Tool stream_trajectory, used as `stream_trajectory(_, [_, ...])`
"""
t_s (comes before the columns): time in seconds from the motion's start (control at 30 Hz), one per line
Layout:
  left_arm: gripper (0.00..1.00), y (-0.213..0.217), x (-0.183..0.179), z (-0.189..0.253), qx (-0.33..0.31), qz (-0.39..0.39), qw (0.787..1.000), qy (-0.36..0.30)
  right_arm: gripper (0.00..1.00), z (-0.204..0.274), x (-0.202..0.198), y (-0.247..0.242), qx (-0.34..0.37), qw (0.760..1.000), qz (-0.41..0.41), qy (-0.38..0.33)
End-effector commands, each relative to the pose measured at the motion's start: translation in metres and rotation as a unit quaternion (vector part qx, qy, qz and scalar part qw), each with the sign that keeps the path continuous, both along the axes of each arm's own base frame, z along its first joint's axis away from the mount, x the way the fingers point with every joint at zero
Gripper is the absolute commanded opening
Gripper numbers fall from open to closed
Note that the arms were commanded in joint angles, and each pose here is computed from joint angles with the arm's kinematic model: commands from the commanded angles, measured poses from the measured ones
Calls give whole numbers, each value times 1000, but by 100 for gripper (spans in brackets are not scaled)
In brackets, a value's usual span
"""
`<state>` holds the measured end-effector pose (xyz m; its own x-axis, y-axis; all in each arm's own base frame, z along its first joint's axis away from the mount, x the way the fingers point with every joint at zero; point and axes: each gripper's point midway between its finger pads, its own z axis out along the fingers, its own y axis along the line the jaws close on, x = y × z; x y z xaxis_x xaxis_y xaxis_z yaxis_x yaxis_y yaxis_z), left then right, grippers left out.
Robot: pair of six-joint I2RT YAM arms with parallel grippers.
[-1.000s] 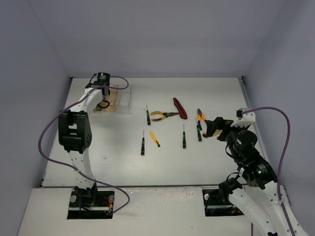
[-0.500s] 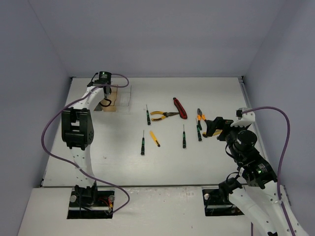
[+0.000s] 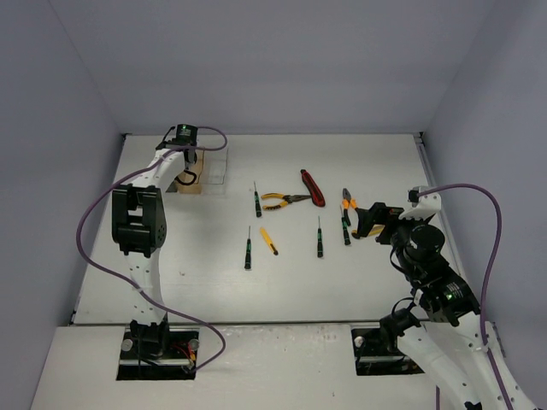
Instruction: Sort the tools into containers
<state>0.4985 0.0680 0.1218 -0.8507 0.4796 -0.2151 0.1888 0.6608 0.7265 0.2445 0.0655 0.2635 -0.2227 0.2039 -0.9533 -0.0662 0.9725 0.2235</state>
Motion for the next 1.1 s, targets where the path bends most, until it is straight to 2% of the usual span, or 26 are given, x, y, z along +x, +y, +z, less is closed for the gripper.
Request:
stream_trajectory(0.0, [8, -10, 10, 28, -29, 1, 999, -45, 100, 14, 6, 5, 10, 1000, 7, -24])
stream_trajectory(0.33, [8, -11, -21, 27, -47, 11, 998, -26, 100, 16, 5, 6, 12, 1000, 7, -26])
stream_trajectory(0.63, [8, -13, -20, 33, -58, 11, 998, -31, 100, 19, 2, 4, 16, 999, 7, -34])
stream_trajectory(0.67, [11, -13, -18, 35, -57, 12, 998, -35, 100, 20, 2, 4, 16, 999, 8, -34])
stream_trajectory(0.73, [30, -12, -15, 39, -54, 13, 998, -40, 100, 19, 2, 5, 16, 999, 9, -34])
stream_trajectory(0.8, [38, -12, -12, 43, -52, 14, 997, -46, 100, 20, 2, 5, 16, 999, 10, -34])
stream_trajectory(0.93, [46, -11, -6, 52, -51, 16, 997, -59, 100, 21, 1, 5, 18, 999, 9, -36])
stream_trajectory(1.07, [48, -14, -3, 73, -67, 21, 993, -92, 100, 21, 1, 4, 17, 999, 8, -37])
